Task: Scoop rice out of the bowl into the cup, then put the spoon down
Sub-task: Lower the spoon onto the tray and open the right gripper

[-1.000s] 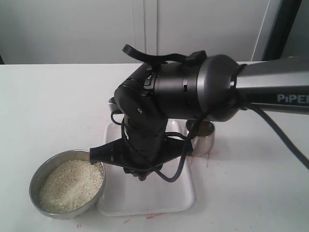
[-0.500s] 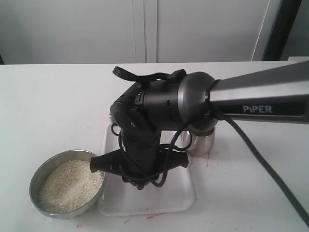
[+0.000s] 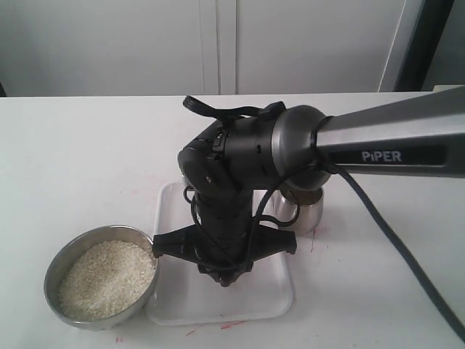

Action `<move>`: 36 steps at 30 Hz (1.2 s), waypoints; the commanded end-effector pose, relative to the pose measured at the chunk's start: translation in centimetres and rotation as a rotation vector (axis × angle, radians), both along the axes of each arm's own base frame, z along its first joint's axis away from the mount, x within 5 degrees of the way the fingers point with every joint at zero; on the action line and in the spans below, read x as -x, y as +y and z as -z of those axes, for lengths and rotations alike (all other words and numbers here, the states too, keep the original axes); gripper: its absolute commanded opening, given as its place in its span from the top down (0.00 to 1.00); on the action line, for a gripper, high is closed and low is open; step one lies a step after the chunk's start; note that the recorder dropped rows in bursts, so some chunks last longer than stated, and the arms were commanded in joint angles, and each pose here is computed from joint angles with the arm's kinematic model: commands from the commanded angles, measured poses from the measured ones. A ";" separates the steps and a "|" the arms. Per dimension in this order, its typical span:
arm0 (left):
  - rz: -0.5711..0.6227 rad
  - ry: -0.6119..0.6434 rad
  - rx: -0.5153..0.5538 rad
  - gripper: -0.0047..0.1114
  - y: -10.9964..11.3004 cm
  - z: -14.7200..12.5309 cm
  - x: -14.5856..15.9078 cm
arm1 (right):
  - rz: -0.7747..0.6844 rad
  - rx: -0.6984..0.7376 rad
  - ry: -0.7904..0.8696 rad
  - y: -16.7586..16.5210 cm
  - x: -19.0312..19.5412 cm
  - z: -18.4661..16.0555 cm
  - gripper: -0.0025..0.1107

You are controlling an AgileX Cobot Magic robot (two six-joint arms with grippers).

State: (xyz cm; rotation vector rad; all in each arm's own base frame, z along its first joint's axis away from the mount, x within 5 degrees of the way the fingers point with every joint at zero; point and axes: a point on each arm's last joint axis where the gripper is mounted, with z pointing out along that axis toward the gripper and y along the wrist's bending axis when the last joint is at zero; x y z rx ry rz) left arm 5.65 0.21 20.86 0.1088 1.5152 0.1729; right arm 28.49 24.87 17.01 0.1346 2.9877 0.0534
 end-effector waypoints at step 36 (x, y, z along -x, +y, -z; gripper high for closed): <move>0.004 -0.012 0.010 0.84 0.0 -0.3 0.0 | -0.038 -0.071 -0.082 0.5 -1.1 -0.1 0.71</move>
